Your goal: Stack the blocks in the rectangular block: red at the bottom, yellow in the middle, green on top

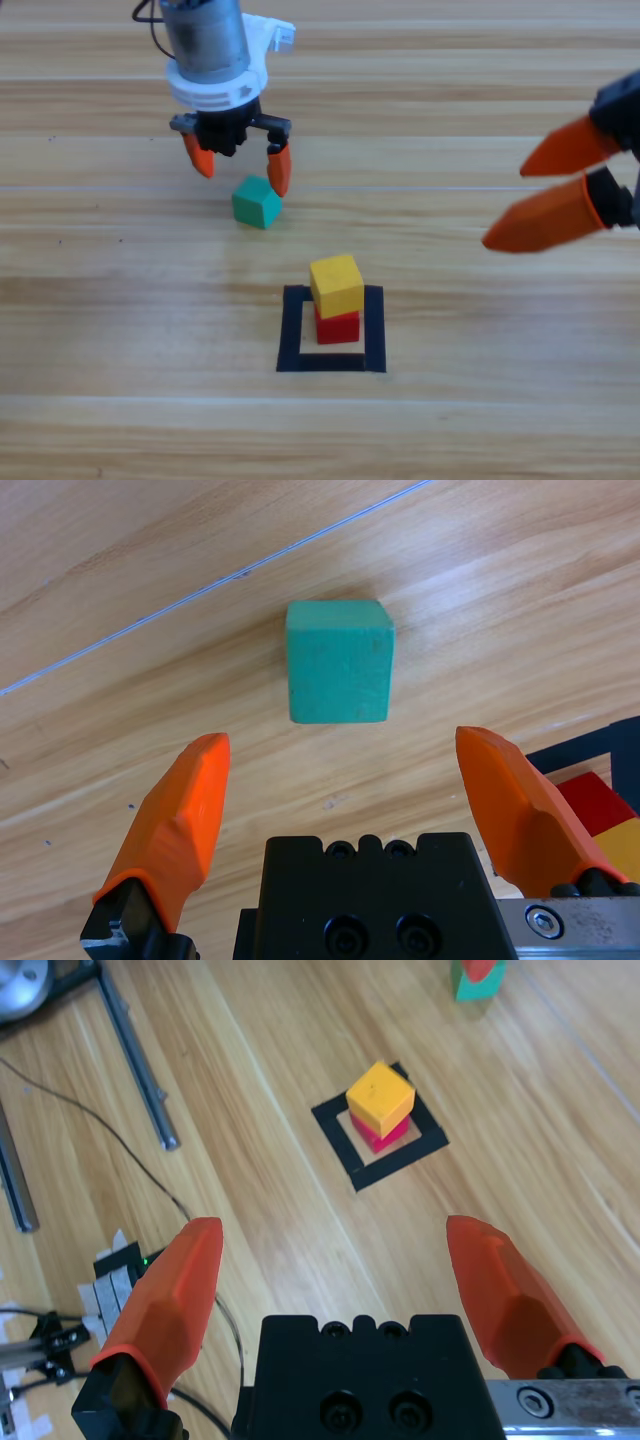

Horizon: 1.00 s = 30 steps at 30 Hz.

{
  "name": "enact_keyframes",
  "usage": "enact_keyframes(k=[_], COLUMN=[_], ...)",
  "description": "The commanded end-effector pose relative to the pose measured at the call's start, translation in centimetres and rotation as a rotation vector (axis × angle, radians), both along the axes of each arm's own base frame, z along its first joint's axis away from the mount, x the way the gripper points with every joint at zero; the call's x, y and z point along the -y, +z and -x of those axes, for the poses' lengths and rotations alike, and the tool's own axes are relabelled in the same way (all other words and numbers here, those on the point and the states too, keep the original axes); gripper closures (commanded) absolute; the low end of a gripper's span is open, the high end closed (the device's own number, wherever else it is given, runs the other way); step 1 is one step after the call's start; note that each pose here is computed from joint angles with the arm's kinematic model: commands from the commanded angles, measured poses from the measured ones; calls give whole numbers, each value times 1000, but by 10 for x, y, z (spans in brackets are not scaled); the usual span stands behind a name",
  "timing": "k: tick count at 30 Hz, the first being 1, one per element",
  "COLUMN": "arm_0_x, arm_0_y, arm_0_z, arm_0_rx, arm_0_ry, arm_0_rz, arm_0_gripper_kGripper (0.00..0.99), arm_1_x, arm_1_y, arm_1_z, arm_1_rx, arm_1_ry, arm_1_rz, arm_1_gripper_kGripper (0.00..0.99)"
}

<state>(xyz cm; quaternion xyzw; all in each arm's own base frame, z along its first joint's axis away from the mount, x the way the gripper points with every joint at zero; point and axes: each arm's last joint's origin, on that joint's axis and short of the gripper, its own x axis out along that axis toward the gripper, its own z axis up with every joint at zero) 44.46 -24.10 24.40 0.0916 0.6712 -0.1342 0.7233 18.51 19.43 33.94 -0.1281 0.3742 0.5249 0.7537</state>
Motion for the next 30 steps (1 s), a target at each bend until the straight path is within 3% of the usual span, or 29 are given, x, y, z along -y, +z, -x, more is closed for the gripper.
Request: enact_keyframes(k=[1,11,19,30], arm_0_x=[17,19,23,27], arm_0_y=[-35,-62,-66,-79], arm_0_z=[-4,-13,-14,-17], arm_0_rx=[-39,-44,-41,-52], arm_0_ry=[10,21,16,5], arm_0_rz=[-46,-107,-106,-114], arm_0_gripper_kGripper=[27,34,8,53], arm_1_x=[-4,3,4,6], arm_1_y=[-20,-11,-11,-9], arm_1_z=[-14,-1,1,3], arm_1_rx=[-67,-64,-69,-63], arm_1_ry=[26,85,94,94], arm_1_rz=[43,-18,-25,-30], arm_1_gripper_kGripper=[4,5,5,5])
